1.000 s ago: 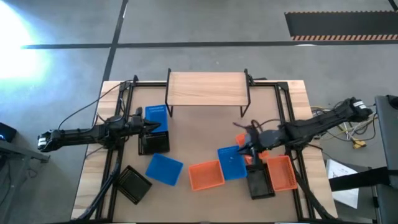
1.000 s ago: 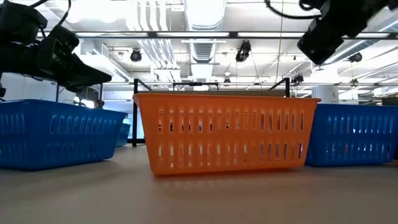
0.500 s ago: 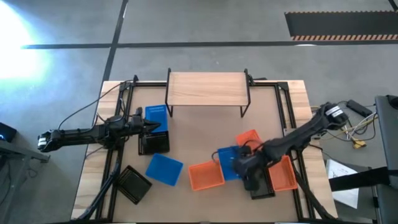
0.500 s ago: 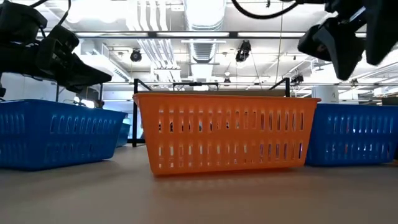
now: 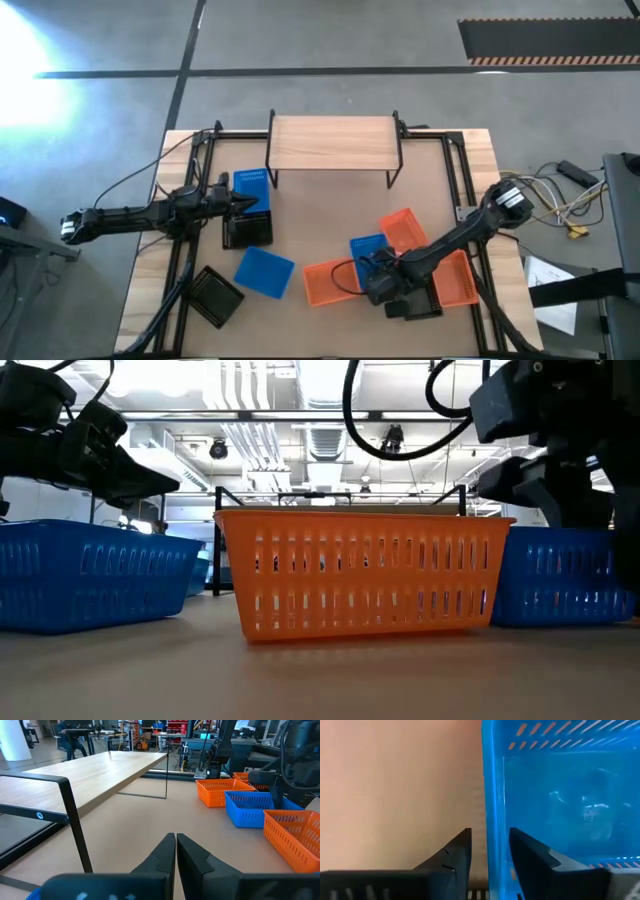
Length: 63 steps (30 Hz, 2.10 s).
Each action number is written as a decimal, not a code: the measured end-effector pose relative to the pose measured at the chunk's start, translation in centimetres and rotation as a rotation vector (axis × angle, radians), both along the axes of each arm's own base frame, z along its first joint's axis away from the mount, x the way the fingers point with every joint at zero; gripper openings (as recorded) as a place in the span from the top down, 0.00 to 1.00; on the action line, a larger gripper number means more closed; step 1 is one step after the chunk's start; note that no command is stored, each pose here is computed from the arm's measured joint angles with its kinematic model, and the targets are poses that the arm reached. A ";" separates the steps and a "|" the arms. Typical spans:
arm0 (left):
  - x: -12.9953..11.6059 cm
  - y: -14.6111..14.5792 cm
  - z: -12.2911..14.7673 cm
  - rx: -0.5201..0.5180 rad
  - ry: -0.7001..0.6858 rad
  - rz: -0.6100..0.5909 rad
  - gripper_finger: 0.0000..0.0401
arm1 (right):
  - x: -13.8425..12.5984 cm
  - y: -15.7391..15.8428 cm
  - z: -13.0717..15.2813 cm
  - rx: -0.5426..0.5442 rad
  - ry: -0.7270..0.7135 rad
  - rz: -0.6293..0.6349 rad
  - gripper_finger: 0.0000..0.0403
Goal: Stack baskets on shelf by color
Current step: Put the bottom right blue basket on the shelf
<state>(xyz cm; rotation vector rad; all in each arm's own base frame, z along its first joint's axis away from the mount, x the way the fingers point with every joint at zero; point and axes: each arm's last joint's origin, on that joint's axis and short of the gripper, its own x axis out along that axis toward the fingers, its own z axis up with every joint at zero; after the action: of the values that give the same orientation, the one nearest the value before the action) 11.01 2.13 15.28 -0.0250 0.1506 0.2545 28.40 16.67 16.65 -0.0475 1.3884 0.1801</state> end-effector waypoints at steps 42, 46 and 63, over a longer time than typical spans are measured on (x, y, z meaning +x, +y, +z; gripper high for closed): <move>0.0 0.0 0.0 0.000 0.001 0.000 1.00 | -3.9 -29.3 14.6 -0.279 -0.340 -0.244 0.98; 0.0 0.0 0.0 0.000 0.001 0.000 1.00 | -3.7 -30.4 13.8 -0.241 -0.206 -0.226 0.98; 0.0 0.0 0.0 0.000 0.002 0.000 1.00 | -3.4 -30.6 14.0 -0.259 -0.129 -0.164 0.95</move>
<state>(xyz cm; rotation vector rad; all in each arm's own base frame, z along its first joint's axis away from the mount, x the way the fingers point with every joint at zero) 11.02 2.13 15.26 -0.0250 0.1526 0.2544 25.02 -13.98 30.67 -0.1574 1.2734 -0.1377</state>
